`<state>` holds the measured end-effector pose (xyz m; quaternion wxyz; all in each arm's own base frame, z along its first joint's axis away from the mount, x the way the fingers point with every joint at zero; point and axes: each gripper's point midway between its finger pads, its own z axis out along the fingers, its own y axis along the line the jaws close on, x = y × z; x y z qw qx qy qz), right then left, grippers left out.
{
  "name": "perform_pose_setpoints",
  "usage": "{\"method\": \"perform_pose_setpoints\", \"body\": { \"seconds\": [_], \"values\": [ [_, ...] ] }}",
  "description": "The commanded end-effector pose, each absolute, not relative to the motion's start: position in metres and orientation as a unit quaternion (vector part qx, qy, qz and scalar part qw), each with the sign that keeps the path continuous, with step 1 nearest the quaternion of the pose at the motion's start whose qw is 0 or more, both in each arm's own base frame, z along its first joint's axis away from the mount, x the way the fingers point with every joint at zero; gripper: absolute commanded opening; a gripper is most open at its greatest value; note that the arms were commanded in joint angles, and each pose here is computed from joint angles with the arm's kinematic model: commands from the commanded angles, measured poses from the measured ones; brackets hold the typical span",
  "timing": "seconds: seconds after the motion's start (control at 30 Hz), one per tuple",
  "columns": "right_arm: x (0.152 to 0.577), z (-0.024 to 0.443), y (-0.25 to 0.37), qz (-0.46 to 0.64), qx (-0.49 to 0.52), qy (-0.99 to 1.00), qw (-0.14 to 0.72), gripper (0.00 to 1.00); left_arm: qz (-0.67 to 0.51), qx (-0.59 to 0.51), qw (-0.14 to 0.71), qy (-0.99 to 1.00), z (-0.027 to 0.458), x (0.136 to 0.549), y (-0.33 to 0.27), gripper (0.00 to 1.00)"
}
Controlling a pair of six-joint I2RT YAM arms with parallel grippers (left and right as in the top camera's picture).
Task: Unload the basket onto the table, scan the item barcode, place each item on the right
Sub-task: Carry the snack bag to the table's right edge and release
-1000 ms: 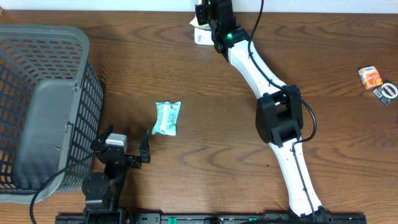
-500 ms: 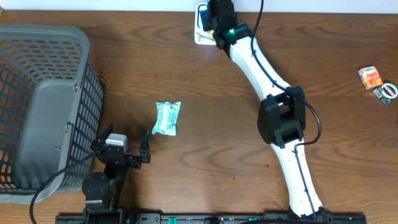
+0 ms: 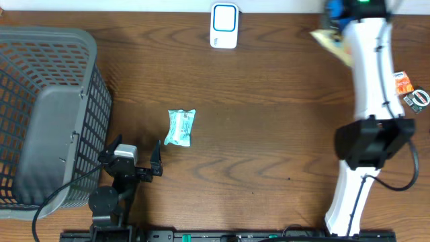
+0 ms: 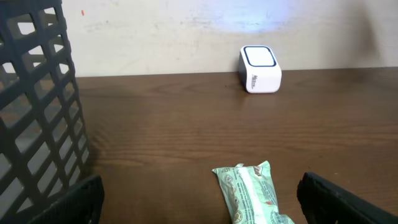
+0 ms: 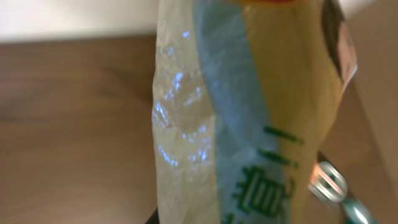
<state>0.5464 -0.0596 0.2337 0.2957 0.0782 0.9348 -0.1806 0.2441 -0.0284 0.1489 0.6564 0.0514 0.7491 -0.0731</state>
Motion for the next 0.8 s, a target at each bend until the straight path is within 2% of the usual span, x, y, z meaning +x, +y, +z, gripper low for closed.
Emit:
{"method": "perform_pose_setpoints", "body": {
  "seconds": [0.0, 0.1, 0.17, 0.33, 0.5, 0.53, 0.57, 0.6, 0.63, 0.67, 0.77],
  "values": [
    [0.527, 0.187, -0.119, -0.193, 0.041, 0.959, 0.202, 0.01, -0.078, 0.049, 0.639, 0.763, 0.133, 0.243, -0.029, 0.98],
    [0.501, 0.140, -0.137, -0.127, -0.075, 0.983, 0.109, 0.01, -0.078, 0.049, 0.639, 0.763, 0.133, 0.243, -0.029, 0.98],
    [0.490, 0.118, -0.157, -0.110, -0.107, 0.985, 0.077, 0.01, -0.078, 0.049, 0.639, 0.763, 0.133, 0.243, -0.029, 0.98],
    [0.475, 0.091, -0.220, -0.096, -0.024, 0.992, 0.075, 0.01, -0.078, 0.049, 0.639, 0.763, 0.133, 0.243, -0.029, 0.98],
    [0.442, 0.092, -0.279, -0.106, 0.056, 0.991, 0.067, 0.01, -0.078, 0.049, 0.639, 0.763, 0.133, 0.243, -0.029, 0.98],
    [0.434, 0.092, -0.289, -0.113, 0.075, 0.989, 0.062, 0.05, -0.078, 0.049, 0.639, 0.763, 0.133, 0.243, -0.029, 0.98],
    [0.427, 0.094, -0.299, -0.123, 0.097, 0.986, 0.056, 0.13, -0.078, 0.049, 0.639, 0.763, 0.133, 0.243, -0.029, 0.98],
    [0.417, 0.096, -0.309, -0.136, 0.120, 0.982, 0.048, 0.36, -0.078, 0.049, 0.639, 0.763, 0.133, 0.243, -0.029, 0.98],
    [0.411, 0.100, -0.316, -0.145, 0.139, 0.979, 0.045, 0.76, -0.078, 0.049, 0.639, 0.763, 0.133, 0.243, -0.029, 0.98],
    [0.407, 0.104, -0.321, -0.151, 0.156, 0.975, 0.048, 0.97, -0.078, 0.049, 0.639, 0.763, 0.133, 0.243, -0.029, 0.98],
    [0.410, 0.127, -0.324, -0.156, 0.197, 0.964, 0.083, 0.99, -0.078, 0.049, 0.639, 0.763, 0.133, 0.243, -0.029, 0.98]
  ]
}}
